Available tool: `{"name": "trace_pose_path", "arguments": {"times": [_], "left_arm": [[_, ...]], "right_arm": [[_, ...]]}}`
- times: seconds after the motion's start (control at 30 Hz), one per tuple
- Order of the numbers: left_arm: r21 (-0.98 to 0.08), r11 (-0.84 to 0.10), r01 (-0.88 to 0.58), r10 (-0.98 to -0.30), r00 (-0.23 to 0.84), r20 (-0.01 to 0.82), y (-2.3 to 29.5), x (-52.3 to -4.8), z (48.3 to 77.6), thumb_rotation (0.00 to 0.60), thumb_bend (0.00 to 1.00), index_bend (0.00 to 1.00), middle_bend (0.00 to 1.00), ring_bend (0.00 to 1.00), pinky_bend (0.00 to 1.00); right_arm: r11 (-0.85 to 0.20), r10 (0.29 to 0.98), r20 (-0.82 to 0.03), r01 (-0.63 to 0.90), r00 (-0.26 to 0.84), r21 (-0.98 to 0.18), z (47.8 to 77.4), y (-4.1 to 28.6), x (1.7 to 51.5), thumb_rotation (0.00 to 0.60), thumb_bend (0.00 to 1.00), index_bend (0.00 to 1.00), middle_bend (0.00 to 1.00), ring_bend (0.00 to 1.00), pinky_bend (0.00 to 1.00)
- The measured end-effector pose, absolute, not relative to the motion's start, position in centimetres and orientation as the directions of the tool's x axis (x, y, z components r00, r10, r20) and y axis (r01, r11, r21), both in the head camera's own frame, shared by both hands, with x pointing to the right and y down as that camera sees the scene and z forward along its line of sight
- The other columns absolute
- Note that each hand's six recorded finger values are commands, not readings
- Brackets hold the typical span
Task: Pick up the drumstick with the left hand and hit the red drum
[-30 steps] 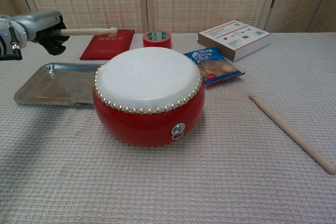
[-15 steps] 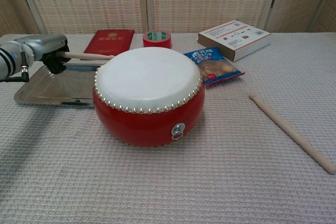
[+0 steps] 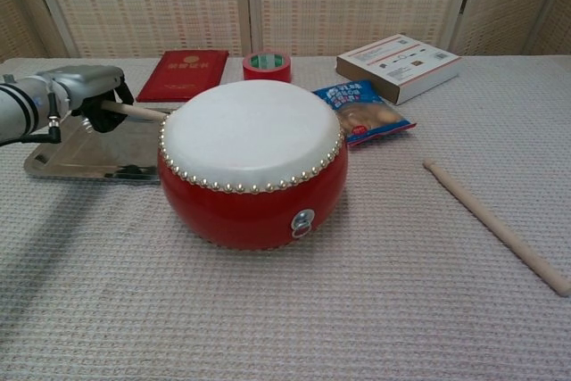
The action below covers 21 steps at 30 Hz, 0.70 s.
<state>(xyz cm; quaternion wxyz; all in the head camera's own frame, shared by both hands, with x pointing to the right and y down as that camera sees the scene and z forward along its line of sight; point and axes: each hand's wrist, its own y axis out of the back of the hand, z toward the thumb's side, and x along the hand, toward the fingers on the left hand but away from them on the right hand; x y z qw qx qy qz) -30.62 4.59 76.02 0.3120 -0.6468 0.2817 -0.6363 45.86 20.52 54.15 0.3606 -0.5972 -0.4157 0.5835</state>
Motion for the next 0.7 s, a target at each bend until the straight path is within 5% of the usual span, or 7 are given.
{"name": "trace_pose_path", "arguments": {"times": [0.27,0.5,0.7], "left_arm": [[-0.753,-0.657,0.041,-0.752,0.037,0.658,4.90,-30.35,76.16,0.600,0.44,0.29,0.24,0.18,0.42],[-0.743,-0.668,0.047,-0.742,0.040,0.670,4.92,-30.39,76.19,0.600,0.39,0.15,0.09,0.02,0.21],[-0.723,-0.689,0.053,-0.722,0.047,0.691,5.16,-30.34,76.15,0.600,0.32,0.04,0.01,0.00,0.09]], "right_arm": [[-0.392,0.918,-0.395,0.075,-0.032,-0.917,54.02,20.58,45.98,0.600,0.09,0.07,0.13,0.00,0.09],[-0.391,0.918,-0.394,0.076,-0.031,-0.917,54.05,20.57,45.94,0.600,0.09,0.07,0.13,0.00,0.09],[-0.392,0.918,-0.395,0.076,-0.030,-0.917,54.10,20.54,45.85,0.600,0.09,0.07,0.13,0.00,0.09]]}}
